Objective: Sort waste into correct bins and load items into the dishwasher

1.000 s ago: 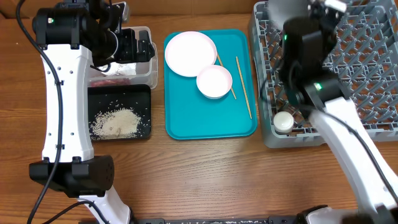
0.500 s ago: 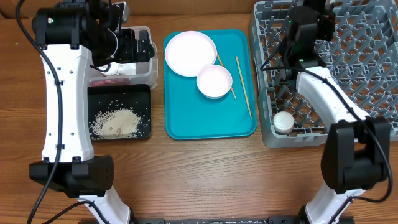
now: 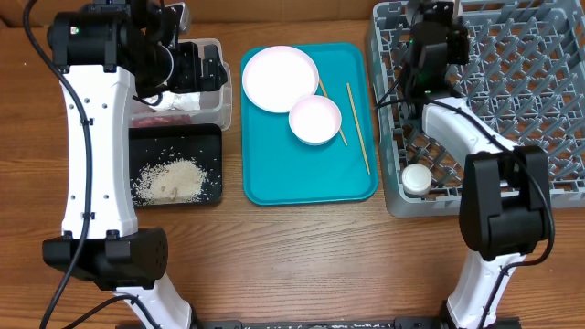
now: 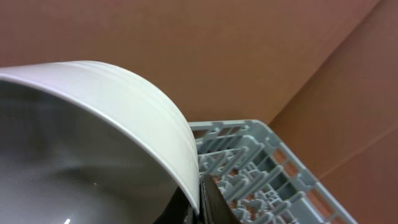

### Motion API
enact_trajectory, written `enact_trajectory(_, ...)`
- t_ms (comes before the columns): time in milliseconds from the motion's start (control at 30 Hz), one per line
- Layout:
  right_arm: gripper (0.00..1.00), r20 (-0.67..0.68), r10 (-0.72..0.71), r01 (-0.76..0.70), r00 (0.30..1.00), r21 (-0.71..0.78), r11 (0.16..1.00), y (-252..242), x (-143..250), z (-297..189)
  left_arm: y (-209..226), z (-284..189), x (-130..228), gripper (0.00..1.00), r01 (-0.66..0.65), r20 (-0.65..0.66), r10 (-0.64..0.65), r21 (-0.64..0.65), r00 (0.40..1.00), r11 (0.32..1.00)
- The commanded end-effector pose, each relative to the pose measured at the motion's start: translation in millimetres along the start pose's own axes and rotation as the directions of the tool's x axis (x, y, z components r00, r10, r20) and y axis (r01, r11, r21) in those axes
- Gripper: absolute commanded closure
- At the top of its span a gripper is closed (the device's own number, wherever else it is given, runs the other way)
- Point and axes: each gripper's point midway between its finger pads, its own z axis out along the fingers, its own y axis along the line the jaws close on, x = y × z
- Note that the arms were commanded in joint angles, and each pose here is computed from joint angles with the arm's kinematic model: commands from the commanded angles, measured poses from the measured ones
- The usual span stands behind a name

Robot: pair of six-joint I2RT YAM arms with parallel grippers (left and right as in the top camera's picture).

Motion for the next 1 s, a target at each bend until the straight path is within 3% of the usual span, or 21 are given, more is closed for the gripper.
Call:
enact_trajectory(0, 0.96, 0.007, 0.045, -0.045, 0.999, -0.033, 0.998, 10, 2, 2, -2, -1, 1, 0.00, -0.002, 0.001, 0.002, -0.002, 1.000, 1.000)
enact_trajectory(867, 0.96, -0.040, -0.012, 0.009, 0.999, -0.058, 0.998, 42, 45, 13, -2, -1, 1, 0.00, -0.002, 0.001, 0.002, -0.002, 1.000, 1.000)
enact_trajectory(967, 0.91, -0.069, -0.045, 0.043, 0.997, -0.033, 0.999, 46, 50, 4, -2, -1, 1, 0.00, -0.002, 0.001, 0.002, -0.002, 1.000, 1.000)
